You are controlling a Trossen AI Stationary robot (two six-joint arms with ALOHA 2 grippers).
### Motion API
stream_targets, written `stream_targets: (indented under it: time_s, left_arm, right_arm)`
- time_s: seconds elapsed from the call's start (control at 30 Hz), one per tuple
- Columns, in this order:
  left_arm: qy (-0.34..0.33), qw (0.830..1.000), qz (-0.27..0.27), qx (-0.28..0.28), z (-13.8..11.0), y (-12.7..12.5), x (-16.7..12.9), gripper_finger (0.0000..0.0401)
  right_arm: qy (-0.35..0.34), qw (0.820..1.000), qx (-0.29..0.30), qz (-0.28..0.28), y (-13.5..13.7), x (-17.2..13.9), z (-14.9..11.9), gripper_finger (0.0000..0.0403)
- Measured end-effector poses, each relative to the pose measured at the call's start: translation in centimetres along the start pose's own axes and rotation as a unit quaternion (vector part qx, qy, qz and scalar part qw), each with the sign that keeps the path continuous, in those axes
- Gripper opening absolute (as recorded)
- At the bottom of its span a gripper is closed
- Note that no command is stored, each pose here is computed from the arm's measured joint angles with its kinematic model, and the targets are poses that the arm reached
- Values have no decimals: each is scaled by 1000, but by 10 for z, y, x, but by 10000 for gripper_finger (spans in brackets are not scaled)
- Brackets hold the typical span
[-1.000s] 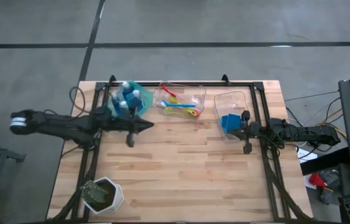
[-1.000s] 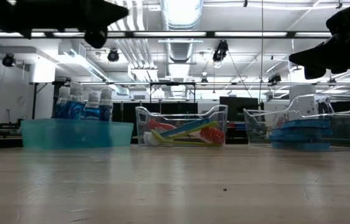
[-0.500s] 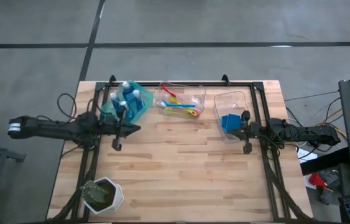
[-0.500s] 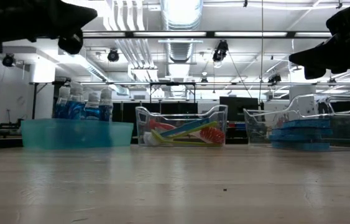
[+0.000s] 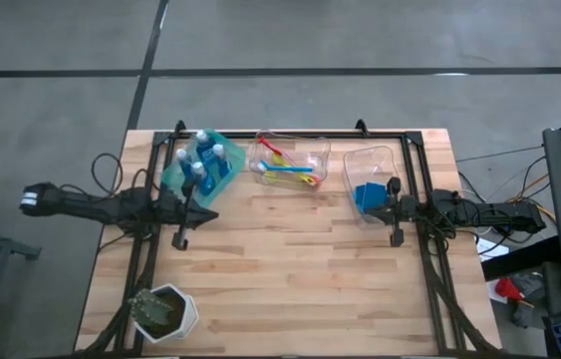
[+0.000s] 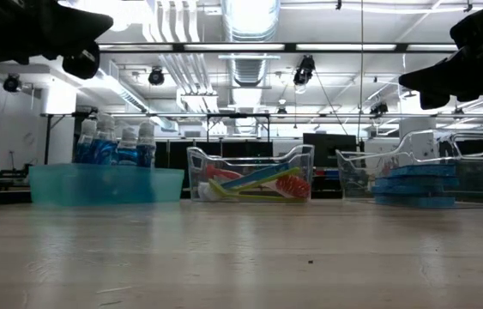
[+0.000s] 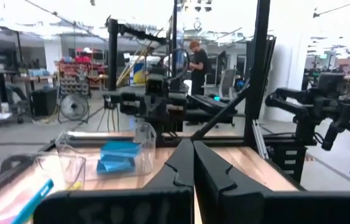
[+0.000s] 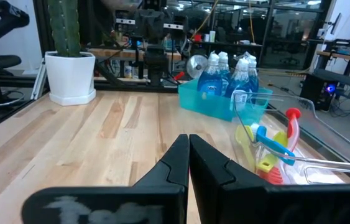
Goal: Pick & Place Kitchen Sink Supplies
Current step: Return to Home Position
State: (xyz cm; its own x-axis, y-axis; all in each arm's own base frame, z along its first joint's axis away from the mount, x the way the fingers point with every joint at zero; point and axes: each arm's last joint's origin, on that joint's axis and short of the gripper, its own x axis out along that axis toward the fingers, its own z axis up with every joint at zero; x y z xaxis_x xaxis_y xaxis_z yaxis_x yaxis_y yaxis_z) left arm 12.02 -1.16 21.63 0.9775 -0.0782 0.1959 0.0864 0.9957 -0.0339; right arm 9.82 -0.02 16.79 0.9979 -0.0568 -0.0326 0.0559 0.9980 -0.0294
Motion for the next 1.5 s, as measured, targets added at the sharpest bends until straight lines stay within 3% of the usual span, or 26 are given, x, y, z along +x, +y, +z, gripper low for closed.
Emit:
stream_targets:
  time_s: [0.2,0.37,0.9,1.5]
  left_arm:
    - [10,1000,-5,-3,-5,0,-13,0]
    - [-36,999,-38,-15,-13,-1,-23,0]
    - [106,994,12,13,-46,3,-31,0]
    - [113,994,13,9,-48,3,-30,0]
  right_arm:
    - [0,1000,0,0,0,0,0,9]
    - [0,1000,0,0,0,0,0,8]
    - [0,1000,0,0,0,0,0,9]
    - [0,1000,0,0,0,0,0,9]
